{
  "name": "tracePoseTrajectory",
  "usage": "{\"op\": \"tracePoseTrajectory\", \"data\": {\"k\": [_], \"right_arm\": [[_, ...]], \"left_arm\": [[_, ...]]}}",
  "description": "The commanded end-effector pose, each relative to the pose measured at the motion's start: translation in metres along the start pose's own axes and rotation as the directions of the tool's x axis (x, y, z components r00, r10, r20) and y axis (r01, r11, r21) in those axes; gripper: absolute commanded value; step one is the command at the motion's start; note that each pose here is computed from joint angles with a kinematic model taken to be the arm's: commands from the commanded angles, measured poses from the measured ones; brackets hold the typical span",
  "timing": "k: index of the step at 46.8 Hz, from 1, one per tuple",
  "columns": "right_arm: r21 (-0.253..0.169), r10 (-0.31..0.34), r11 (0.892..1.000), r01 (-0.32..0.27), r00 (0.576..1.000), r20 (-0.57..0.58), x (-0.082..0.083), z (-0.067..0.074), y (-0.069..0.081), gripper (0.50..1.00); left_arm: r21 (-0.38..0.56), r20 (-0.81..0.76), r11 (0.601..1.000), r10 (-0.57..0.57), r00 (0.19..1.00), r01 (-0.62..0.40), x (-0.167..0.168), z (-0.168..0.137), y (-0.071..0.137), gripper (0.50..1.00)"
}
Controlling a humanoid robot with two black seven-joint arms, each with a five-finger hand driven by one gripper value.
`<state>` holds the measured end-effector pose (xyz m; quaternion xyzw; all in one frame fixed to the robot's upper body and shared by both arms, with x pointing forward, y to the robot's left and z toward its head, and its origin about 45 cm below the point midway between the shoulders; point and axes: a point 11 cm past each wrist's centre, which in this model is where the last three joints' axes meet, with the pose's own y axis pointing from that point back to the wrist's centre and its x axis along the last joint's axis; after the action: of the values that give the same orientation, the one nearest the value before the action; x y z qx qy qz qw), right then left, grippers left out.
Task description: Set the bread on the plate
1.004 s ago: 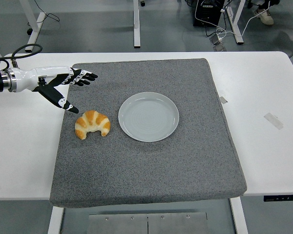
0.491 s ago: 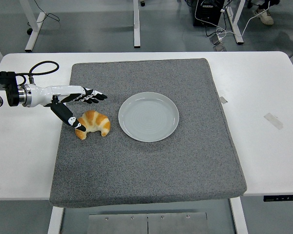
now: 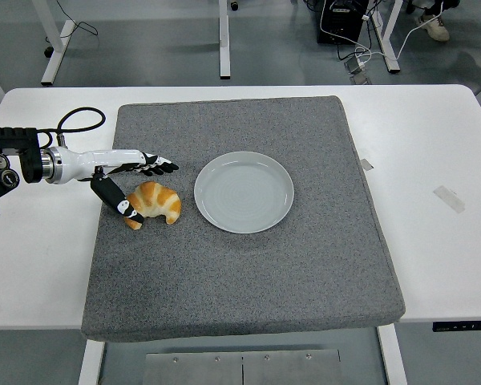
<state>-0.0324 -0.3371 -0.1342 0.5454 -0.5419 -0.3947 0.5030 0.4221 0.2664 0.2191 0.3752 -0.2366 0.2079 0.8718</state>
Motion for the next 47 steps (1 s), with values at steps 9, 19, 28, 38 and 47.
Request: {"op": "tracePoseTrajectory", "data": {"k": [9, 19, 28, 38, 47], "right_arm": [[0.0, 0.002, 1.0, -0.002, 1.0, 0.001, 0.0, 0.0, 0.0, 1.0], [0.0, 0.0, 1.0, 0.0, 1.0, 0.0, 0.0, 0.0, 0.0, 1.0], [0.0, 0.0, 1.0, 0.0, 1.0, 0.0, 0.0, 0.0, 0.0, 1.0], [0.0, 0.0, 1.0, 0.0, 1.0, 0.001, 0.0, 0.0, 0.0, 1.0], [0.0, 0.0, 1.0, 0.0, 1.0, 0.0, 0.0, 0.0, 0.0, 1.0]], "left_arm": [[-0.003, 0.027, 1.0, 0.008, 1.0, -0.008, -0.002, 0.001, -0.004, 0.91], [-0.029, 0.067, 0.999, 0.015, 0.998, -0.014, -0.004, 0.008, -0.011, 0.834], [-0.046, 0.113, 0.999, 0.025, 0.993, -0.02, -0.005, 0.01, -0.012, 0.734], [-0.043, 0.167, 0.999, 0.007, 0.986, 0.0, -0.012, 0.007, -0.014, 0.655], [-0.043, 0.202, 0.999, 0.004, 0.979, 0.005, -0.015, 0.006, -0.014, 0.655]]}}
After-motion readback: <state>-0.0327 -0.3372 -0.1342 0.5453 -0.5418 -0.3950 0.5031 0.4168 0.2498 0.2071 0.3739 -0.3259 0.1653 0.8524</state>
